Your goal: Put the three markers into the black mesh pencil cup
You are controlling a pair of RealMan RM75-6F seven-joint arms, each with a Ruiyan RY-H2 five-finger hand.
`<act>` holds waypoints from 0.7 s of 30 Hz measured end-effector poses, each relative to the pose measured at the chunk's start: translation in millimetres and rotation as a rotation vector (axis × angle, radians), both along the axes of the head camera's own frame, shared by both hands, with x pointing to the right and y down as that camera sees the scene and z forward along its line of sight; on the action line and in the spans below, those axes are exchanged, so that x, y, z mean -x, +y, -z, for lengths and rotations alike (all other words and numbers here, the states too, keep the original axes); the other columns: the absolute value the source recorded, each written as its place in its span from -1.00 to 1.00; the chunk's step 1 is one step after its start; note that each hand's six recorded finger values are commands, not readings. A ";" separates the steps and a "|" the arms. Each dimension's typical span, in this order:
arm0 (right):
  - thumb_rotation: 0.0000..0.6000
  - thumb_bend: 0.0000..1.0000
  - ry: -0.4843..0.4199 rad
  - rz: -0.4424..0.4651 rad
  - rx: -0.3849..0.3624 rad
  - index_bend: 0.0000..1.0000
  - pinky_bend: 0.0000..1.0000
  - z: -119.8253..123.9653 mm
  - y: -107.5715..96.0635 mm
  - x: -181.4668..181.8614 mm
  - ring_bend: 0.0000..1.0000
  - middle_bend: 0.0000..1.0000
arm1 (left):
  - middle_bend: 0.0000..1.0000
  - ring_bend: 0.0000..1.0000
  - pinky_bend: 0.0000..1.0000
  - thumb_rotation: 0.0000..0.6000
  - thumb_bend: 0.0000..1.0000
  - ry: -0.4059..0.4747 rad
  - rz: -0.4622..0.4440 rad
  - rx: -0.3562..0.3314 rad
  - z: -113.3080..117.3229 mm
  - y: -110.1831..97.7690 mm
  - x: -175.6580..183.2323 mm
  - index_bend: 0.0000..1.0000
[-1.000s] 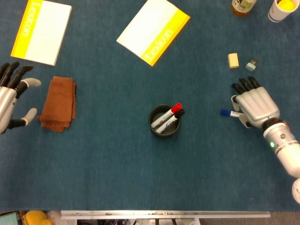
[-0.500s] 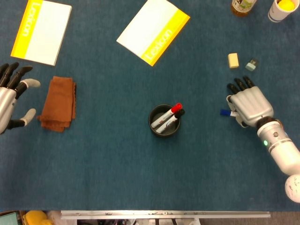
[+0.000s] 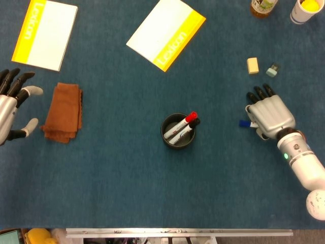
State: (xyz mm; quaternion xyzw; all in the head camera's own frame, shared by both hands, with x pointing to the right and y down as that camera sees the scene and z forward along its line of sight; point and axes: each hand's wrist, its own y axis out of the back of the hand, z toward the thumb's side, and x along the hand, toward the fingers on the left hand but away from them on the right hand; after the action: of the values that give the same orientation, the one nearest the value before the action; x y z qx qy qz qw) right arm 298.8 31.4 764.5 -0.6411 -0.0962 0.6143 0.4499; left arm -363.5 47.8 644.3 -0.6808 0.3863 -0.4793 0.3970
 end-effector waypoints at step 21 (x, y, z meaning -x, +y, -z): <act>1.00 -0.46 0.031 0.040 0.003 0.03 -0.91 -4.6 9.1 5.9 -1.00 -0.65 | -0.79 -1.00 -1.00 1.00 -0.45 0.010 -0.001 0.014 -1.7 1.7 1.4 -0.41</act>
State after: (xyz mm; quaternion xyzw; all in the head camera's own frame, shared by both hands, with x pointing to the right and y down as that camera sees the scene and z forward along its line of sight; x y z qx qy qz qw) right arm 292.9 40.5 769.1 -0.6341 -0.0756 0.6152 0.4623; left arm -365.0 49.5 646.0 -0.6861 0.3845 -0.4782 0.3908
